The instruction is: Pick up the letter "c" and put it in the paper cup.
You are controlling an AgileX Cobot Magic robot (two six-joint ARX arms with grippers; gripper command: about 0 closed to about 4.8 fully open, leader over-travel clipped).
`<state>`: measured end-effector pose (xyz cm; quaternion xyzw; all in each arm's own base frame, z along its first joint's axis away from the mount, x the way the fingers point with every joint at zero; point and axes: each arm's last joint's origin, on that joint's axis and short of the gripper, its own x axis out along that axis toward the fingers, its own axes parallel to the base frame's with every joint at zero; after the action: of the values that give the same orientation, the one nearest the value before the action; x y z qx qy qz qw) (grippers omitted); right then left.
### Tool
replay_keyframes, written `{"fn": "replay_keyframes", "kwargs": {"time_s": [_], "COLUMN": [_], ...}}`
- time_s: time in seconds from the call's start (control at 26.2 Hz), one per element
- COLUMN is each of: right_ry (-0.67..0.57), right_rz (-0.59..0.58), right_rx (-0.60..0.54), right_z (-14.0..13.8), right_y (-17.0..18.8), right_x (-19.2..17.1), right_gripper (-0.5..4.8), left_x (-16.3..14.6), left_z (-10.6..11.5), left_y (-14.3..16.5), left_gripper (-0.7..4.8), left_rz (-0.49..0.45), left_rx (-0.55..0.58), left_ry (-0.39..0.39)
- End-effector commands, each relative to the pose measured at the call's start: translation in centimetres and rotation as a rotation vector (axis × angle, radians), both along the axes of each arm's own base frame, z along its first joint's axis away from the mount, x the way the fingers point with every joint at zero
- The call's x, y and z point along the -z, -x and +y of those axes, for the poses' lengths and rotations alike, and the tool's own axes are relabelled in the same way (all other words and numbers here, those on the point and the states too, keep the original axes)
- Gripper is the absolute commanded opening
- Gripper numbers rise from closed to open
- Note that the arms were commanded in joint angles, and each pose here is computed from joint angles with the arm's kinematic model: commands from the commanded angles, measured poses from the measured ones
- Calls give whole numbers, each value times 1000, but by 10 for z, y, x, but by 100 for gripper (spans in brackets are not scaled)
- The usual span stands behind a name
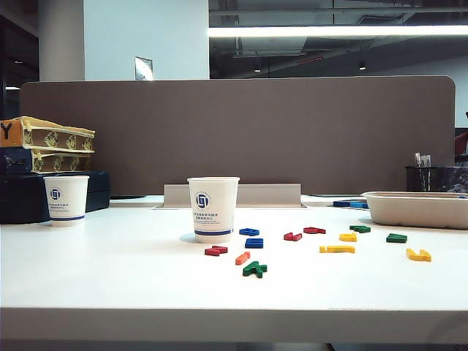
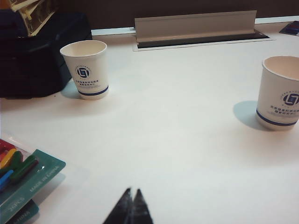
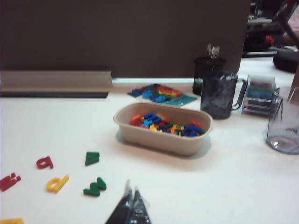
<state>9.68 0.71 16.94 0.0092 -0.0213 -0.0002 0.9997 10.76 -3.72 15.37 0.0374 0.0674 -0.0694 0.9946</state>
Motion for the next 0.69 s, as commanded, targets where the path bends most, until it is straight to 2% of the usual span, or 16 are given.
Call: {"fn": "replay_keyframes", "kwargs": {"time_s": [0.04, 0.69], "right_ry": [-4, -2], "right_rz": [-35, -18], "right_rx": [15, 26], "right_z": [-2, -3], "right_y": [1, 0], "right_x": [-4, -3], "right_gripper": [-1, -1], "left_x": [-2, -2], "left_z": [0, 0], "left_y": [0, 0], "left_gripper": [-6, -6], "left_rz": [-15, -15], "left_rx": [5, 5], "left_ry": [9, 9]}}
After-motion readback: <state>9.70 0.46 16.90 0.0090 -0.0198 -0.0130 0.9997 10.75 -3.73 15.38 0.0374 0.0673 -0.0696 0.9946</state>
